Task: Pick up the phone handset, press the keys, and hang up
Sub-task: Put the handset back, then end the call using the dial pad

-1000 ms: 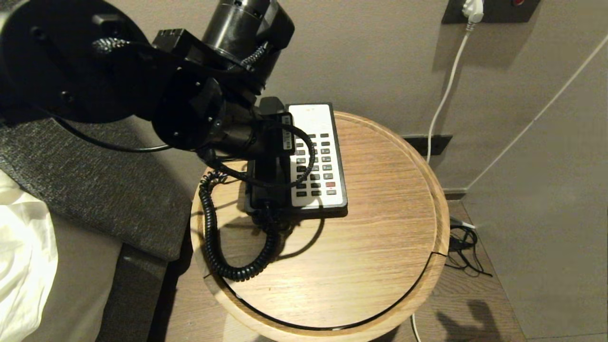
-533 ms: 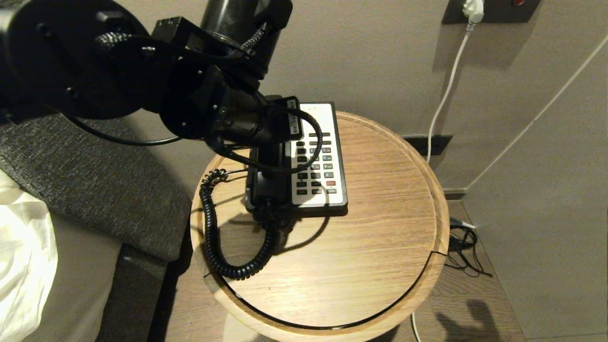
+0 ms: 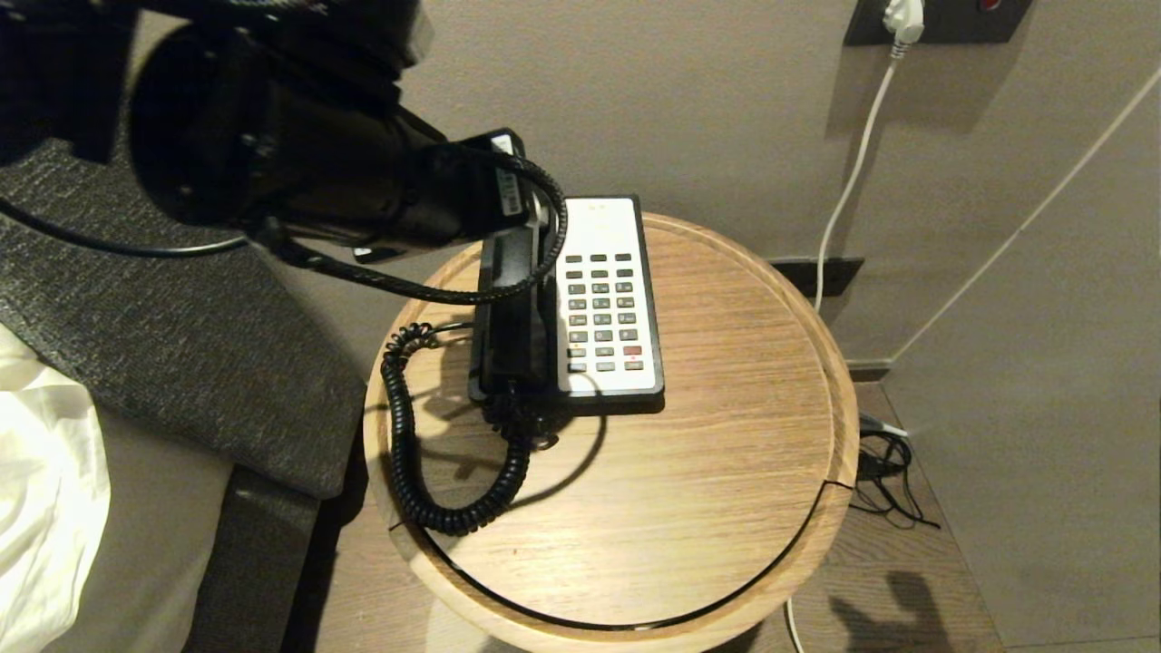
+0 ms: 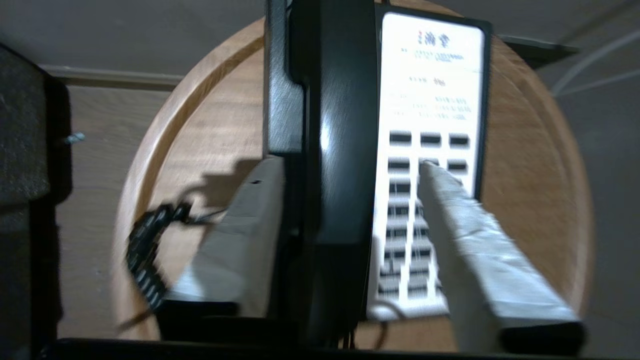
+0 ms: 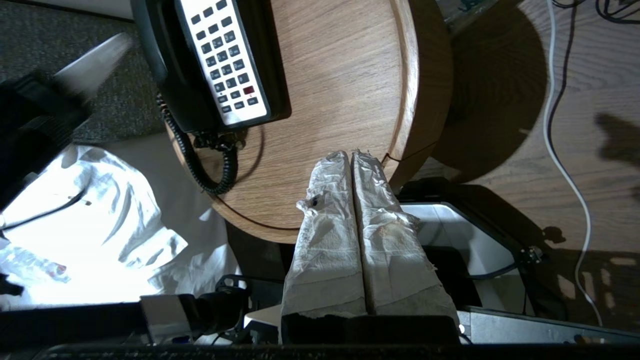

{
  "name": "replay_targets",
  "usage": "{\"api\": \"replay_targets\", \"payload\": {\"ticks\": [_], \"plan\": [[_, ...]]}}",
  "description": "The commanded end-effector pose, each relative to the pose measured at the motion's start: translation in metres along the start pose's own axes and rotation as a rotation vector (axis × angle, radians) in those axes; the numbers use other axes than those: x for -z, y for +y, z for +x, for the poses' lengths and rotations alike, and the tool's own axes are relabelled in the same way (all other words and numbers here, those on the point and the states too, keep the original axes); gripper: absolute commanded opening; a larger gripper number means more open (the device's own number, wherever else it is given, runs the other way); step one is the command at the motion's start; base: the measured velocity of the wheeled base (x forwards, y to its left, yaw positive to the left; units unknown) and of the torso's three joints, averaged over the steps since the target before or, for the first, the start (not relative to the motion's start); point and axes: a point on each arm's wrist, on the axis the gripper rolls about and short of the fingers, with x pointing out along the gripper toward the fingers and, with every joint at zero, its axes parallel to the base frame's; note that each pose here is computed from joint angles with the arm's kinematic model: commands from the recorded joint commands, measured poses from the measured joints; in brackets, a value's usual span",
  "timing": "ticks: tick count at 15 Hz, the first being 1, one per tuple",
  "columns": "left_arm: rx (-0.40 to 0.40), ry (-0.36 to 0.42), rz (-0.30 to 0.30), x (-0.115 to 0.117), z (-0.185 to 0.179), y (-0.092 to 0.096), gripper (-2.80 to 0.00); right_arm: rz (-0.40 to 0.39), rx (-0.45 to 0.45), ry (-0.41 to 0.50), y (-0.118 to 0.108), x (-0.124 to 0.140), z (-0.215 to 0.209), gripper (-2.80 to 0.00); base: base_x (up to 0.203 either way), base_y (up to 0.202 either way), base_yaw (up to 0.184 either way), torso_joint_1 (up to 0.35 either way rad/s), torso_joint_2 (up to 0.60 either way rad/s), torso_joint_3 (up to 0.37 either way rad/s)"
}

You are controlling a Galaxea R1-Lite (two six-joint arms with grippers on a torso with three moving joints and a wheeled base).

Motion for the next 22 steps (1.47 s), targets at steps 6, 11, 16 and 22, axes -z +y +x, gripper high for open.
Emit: {"api": "replay_targets", "payload": {"ticks": [6,11,16,22], "plan": [[0.16,0.087,-0.193,0.046,-0.147,0.111,-2.8,-0.042,0.089,0.087,0.027,-0.002,0.061,-2.8,0.0,0.0,0.0,0.0,0.0,0.0],[0.212,0.227,-0.269,0.133,-0.178,0.173,-2.8,-0.115,0.121,0.181,0.064,0.01,0.123,-2.8,0.0,0.0,0.0,0.0,0.0,0.0],[0.298,0.234,-0.298,0.152,-0.18,0.181,-2.8,-0.163,0.15,0.247,0.079,0.031,0.165,-2.8,0.0,0.0,0.0,0.0,0.0,0.0],[0.301,0.249,-0.298,0.163,-0.175,0.184,-2.8,-0.205,0.12,0.292,0.095,0.052,0.182,-2.8,0.0,0.0,0.0,0.0,0.0,0.0]]}}
